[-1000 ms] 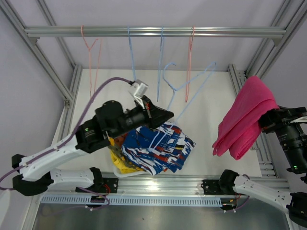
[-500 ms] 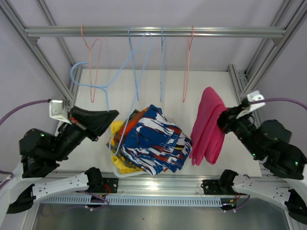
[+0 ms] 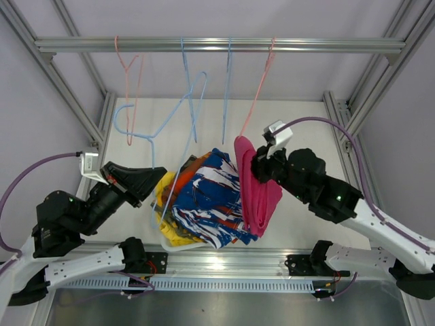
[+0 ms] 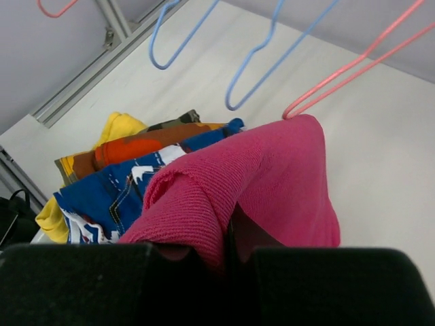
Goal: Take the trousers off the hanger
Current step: Place the trousers in the bin.
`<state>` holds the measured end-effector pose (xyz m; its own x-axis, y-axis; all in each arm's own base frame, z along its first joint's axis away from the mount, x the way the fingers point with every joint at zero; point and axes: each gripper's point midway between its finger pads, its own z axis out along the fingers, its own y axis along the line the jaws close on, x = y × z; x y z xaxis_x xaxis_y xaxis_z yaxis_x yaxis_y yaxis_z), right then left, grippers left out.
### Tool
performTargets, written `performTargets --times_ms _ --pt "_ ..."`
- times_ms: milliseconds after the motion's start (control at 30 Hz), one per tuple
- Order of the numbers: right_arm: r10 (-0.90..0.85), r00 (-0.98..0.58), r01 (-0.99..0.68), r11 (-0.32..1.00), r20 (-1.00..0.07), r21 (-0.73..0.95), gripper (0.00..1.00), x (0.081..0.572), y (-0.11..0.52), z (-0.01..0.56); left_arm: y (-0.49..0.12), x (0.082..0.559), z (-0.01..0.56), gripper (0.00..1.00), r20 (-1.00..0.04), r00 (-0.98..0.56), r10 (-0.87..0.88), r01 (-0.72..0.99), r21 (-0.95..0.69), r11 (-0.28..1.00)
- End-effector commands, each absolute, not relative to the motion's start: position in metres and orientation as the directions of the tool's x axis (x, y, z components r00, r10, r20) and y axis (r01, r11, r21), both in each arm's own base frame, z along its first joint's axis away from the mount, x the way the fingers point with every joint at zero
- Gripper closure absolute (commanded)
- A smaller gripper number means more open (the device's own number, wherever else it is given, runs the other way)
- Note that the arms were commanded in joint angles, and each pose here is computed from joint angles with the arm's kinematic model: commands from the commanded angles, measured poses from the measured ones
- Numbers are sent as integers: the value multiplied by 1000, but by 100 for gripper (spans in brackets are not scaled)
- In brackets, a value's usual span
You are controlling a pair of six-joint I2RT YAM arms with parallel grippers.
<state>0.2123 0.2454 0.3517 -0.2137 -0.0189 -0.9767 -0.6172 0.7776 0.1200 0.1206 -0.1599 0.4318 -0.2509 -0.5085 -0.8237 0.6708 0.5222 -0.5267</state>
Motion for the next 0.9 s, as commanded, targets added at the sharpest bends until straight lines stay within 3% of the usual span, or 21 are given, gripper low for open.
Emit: performTargets --times_ms 0,567,867 --pt "190 -129 -703 674 -973 225 100 208 280 416 -152 120 432 100 -811 -244 -532 661 -541 520" --pt "65 -186 -808 558 -980 190 100 173 397 372 -118 112 434 99 -778 -205 -593 651 -561 511" --pt "-52 -358 -786 556 -932 271 99 152 443 257 -107 109 422 100 -763 -215 -610 638 -583 504"
